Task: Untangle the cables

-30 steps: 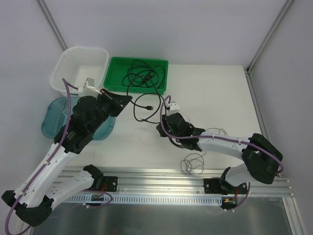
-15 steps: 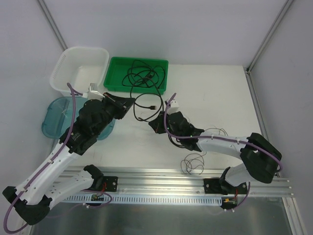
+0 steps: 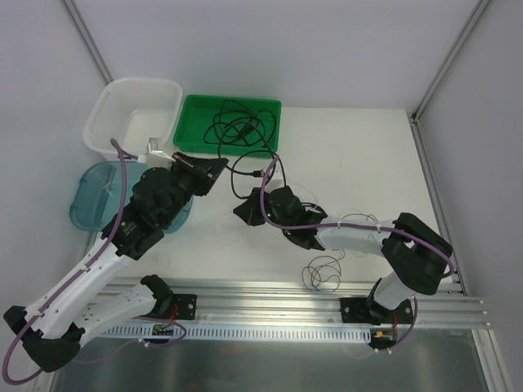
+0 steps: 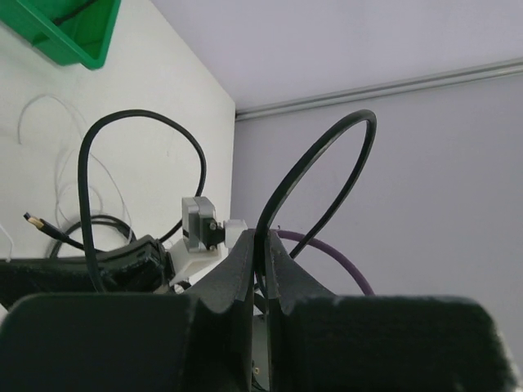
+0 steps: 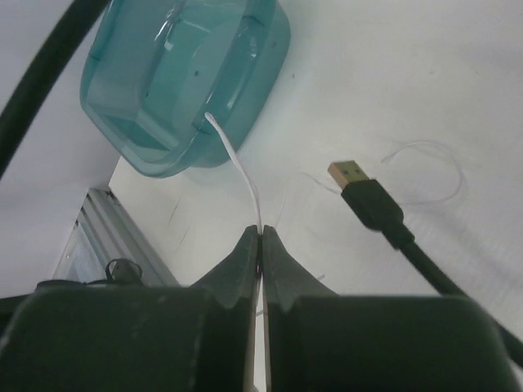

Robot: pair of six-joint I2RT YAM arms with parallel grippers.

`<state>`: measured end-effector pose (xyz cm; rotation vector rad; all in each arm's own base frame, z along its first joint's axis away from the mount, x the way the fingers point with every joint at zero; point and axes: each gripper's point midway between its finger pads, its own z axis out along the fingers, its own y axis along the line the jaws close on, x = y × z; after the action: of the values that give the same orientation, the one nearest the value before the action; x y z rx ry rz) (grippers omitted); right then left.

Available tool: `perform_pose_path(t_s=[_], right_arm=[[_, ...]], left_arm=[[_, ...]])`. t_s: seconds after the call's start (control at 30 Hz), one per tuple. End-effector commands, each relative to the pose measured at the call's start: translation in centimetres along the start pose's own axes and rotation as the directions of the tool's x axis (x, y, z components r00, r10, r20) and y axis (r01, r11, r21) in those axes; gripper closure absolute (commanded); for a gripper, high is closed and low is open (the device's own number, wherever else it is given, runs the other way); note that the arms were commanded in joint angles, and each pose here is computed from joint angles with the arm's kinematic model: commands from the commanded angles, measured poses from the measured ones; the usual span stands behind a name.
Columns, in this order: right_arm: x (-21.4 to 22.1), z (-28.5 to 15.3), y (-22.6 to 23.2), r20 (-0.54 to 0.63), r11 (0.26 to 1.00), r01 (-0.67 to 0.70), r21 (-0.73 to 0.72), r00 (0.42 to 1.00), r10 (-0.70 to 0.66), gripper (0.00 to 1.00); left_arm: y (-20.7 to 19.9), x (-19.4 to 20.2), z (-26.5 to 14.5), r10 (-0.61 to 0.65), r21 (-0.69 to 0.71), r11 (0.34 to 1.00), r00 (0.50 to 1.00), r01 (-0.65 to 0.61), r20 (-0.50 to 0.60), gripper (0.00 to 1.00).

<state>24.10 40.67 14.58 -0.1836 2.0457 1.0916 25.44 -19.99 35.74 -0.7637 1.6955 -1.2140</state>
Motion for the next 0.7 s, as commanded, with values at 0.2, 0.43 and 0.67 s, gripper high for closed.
perform_pose_path(t_s=[0.2, 0.43, 0.67], right_arm=[[1.8, -5.7, -4.1, -0.127, 0.970, 0.206, 0.132, 0.974, -0.190, 0.99], [-1.0, -13.1, -13.8, -0.177, 0.790, 0.261, 0.555, 0.965, -0.195, 0.92], [-3.9, -17.1, -13.7, -0.190, 0.732, 0.336, 0.593, 0.941, -0.278, 0.14]], left_arm=[[-1.8, -5.6, 0.0, 0.286, -0.044, 0.958, 0.923, -0.284, 0.259, 1.00], [-2.7, -8.0, 1.5, 0.427, -0.139, 0.904, 0.848, -0.403, 0.316, 1.00], [-5.0, -11.6, 4.8, 0.462, -0.125, 0.886, 0.832, -0.446, 0.308, 1.00]])
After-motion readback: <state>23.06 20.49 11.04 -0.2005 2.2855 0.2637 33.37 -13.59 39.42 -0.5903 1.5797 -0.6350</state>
